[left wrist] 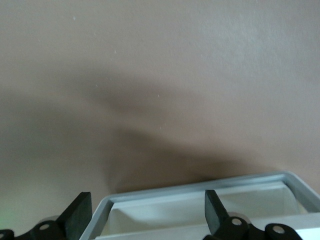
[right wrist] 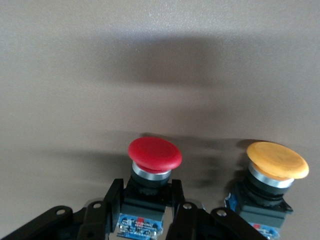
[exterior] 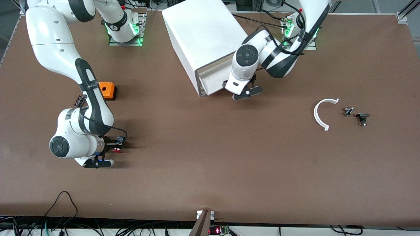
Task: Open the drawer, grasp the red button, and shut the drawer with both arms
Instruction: 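Set the red button beside the yellow button and open the right gripper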
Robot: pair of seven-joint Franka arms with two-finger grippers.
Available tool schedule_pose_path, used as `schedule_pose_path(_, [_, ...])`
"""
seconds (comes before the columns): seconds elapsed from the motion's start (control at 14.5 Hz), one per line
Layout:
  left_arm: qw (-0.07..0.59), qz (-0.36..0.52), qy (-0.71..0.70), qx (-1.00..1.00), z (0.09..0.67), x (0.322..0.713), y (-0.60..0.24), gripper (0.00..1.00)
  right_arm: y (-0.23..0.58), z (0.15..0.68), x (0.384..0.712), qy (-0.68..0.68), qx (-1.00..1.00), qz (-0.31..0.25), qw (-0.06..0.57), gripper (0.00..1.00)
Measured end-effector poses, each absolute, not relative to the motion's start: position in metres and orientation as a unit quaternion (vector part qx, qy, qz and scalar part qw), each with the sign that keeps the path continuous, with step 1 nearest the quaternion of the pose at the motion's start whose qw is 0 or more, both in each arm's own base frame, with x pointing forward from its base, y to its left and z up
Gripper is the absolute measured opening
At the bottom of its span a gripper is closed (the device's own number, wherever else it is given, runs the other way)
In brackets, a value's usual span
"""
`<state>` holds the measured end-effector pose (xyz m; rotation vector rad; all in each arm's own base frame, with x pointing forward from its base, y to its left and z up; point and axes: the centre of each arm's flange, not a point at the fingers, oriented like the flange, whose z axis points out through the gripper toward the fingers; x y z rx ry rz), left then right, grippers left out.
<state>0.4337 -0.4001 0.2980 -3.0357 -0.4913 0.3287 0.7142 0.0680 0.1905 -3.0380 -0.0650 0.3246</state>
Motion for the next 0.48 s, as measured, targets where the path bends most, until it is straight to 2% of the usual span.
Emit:
schedule_pose_path(0.21, [0.025, 0.111, -0.142, -0.983, 0.299, 0.419, -0.413, 1.00, 0.068, 0.187, 0.714, -0.021, -0.993, 0.106, 0.043, 0.43])
schedule_pose_path(0.28, [0.025, 0.112, -0.137, -0.984, 0.299, 0.413, -0.417, 1.00, 0.068, 0.187, 0.714, -0.021, -0.993, 0.105, 0.043, 0.47])
schedule_pose_path(0.34, [0.023, 0.115, -0.134, -0.984, 0.299, 0.408, -0.422, 1.00, 0.068, 0.188, 0.715, -0.021, -0.994, 0.102, 0.043, 0.54])
schedule_pose_path(0.48, [0.020, 0.122, -0.130, -0.984, 0.300, 0.400, -0.429, 1.00, 0.068, 0.196, 0.719, -0.021, -0.994, 0.094, 0.043, 0.75])
